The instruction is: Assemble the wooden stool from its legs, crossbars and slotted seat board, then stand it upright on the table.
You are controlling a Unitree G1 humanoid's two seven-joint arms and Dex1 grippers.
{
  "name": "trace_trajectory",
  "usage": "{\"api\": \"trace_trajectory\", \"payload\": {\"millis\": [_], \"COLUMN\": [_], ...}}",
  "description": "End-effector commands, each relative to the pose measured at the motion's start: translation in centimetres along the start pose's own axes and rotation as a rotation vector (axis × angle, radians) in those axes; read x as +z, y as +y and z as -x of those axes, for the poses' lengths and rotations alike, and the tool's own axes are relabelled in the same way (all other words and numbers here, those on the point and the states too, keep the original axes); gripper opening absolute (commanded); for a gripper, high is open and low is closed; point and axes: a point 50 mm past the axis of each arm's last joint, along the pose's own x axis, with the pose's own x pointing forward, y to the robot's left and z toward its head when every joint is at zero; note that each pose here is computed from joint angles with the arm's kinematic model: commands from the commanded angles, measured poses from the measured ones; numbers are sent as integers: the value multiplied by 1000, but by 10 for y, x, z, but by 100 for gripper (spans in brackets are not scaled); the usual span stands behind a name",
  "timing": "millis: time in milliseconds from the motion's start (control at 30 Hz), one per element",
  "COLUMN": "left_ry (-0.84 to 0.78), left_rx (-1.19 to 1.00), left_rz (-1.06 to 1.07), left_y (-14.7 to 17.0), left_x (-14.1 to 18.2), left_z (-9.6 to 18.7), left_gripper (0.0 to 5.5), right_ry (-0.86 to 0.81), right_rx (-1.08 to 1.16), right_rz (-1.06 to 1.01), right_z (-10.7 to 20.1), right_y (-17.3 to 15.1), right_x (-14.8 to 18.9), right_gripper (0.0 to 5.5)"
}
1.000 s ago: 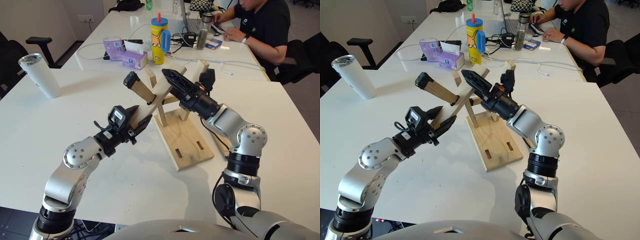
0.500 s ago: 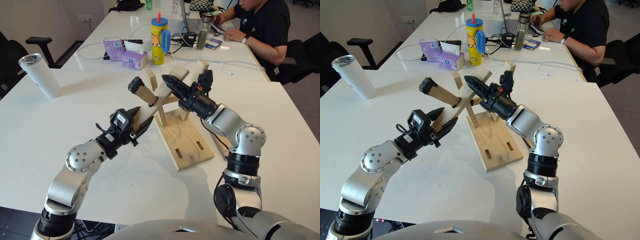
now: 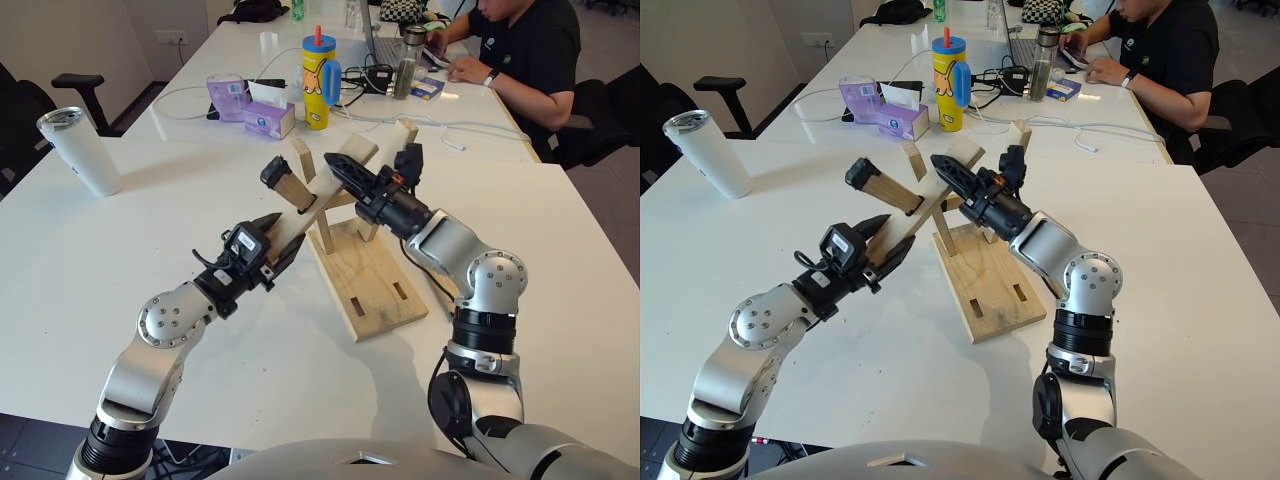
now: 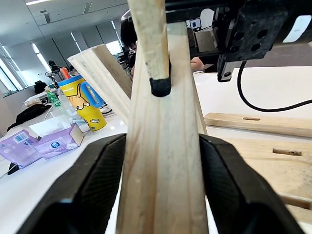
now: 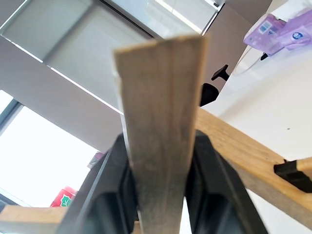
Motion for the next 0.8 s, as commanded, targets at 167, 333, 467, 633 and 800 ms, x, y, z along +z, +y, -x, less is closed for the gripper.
{"api": "trace_trajectory", "payload": {"millis": [167,333,467,633,800], "left_ry": [115,163,168,134,143], "left_rx": [-10,-71,-104,-201,-410], "left_rz": [21,100,123,172,190], "left_y": [-3,-12,-15,-29,-56], "left_x": [-25,-34,-36,-32,-33], "left_z": [5,9,5,-10,-24], "left_gripper": [363,363,363,363,363], "right_ry": [-127,-287,-381,-437,-414], "right_rx": [-55,-20,86,148,121], "right_rz": [62,104,141,159,174], "right_z": [14,17,16,19,20], "right_y": [-7,3,27,39,30], "right_x": [40,93,126,145,140], "right_gripper": [103,103,103,103,103]}}
